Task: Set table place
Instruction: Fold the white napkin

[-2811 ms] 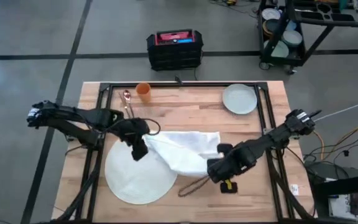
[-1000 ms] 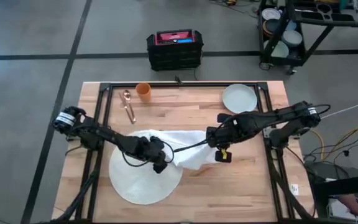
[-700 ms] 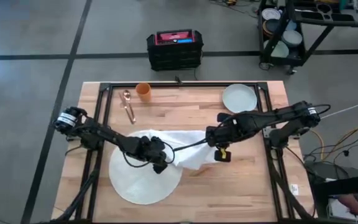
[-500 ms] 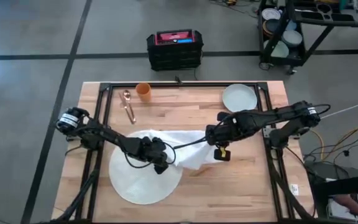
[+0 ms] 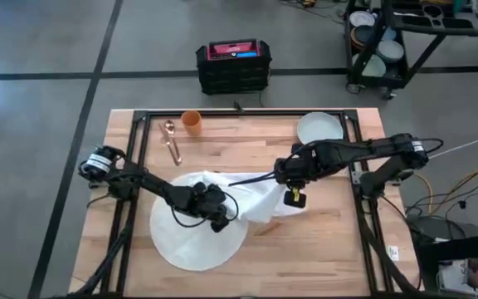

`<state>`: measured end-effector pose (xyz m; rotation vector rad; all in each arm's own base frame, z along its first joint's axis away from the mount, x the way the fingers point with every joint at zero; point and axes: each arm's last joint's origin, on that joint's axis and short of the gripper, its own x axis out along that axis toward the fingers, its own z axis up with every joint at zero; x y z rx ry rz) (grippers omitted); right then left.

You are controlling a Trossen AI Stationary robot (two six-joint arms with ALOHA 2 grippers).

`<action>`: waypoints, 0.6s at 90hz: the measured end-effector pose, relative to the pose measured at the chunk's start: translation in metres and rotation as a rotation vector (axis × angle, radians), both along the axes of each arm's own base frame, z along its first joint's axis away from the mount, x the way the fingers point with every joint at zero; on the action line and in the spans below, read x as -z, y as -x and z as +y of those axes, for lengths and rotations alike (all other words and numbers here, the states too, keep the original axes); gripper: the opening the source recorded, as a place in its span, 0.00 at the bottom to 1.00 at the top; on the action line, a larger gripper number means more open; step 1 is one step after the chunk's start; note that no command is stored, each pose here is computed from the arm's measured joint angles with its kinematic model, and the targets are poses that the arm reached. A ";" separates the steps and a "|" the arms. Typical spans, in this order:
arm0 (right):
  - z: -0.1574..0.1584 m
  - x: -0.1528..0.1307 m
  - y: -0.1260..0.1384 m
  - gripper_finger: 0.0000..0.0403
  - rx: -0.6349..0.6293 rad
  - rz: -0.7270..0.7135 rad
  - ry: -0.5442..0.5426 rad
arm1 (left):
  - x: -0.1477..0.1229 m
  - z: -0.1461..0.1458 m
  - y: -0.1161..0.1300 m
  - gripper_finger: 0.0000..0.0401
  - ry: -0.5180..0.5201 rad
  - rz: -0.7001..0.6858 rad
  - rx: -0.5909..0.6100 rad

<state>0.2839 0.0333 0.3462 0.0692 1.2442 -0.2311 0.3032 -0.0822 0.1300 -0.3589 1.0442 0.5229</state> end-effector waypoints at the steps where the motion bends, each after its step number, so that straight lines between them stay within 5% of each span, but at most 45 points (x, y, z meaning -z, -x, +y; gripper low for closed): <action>1: 0.000 0.000 0.000 0.00 0.002 -0.001 0.000 | 0.000 0.000 0.000 0.28 -0.001 0.000 0.001; 5: -0.002 -0.001 0.000 0.00 0.006 -0.005 -0.001 | -0.003 0.000 0.000 0.13 0.005 -0.010 0.003; 10: -0.003 -0.002 -0.001 0.00 0.012 -0.010 -0.001 | -0.007 0.001 0.001 0.05 0.019 -0.017 0.009; 54: -0.016 -0.003 -0.002 0.00 0.050 -0.014 0.009 | -0.048 0.004 0.022 0.00 0.074 -0.037 0.031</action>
